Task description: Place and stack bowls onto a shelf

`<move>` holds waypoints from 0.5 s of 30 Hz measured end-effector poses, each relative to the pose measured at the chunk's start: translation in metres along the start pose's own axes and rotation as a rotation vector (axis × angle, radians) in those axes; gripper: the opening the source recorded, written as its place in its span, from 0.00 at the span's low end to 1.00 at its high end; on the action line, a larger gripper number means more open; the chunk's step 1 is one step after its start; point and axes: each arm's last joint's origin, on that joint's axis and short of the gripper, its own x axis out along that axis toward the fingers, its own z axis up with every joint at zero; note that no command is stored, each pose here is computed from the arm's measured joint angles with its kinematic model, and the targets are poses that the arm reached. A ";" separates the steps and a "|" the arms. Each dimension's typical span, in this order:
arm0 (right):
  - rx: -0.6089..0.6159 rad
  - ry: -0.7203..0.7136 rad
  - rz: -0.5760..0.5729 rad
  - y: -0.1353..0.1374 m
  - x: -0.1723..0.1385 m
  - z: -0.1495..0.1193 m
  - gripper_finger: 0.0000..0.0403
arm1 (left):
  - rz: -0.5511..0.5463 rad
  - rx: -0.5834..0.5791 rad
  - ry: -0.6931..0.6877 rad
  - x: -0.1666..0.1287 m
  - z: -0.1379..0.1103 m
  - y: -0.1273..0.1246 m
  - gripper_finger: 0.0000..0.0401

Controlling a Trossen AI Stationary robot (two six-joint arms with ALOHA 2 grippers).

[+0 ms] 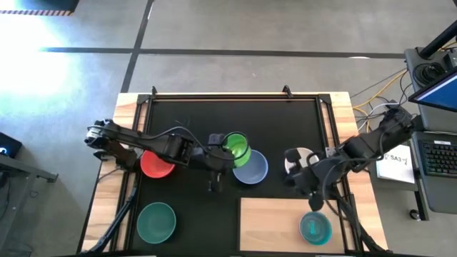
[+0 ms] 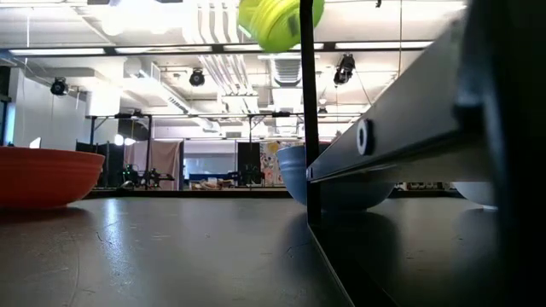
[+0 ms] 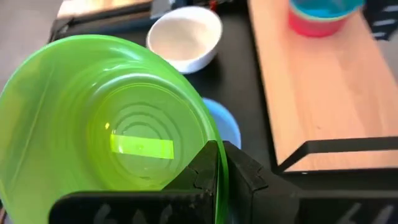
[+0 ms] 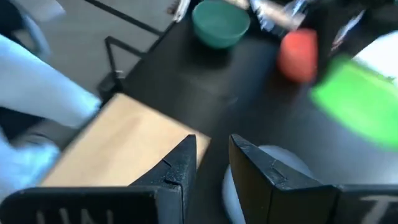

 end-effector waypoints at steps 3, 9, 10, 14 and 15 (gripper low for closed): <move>-0.109 -0.017 -0.092 -0.005 -0.006 0.006 0.22 | -0.039 0.063 -0.016 -0.003 0.004 0.000 0.00; -0.091 -0.007 -0.194 -0.026 -0.008 0.008 0.27 | -0.131 0.135 -0.018 0.001 0.004 -0.002 0.00; -0.086 -0.002 -0.204 -0.030 -0.008 0.008 0.29 | -0.151 0.159 -0.014 0.003 0.003 -0.003 0.00; -0.083 0.004 -0.188 -0.040 -0.007 0.006 0.34 | -0.217 0.263 -0.011 0.009 0.001 -0.006 0.00; -0.083 0.002 -0.172 -0.041 -0.007 0.006 0.35 | -0.232 0.292 -0.016 0.010 0.001 -0.006 0.00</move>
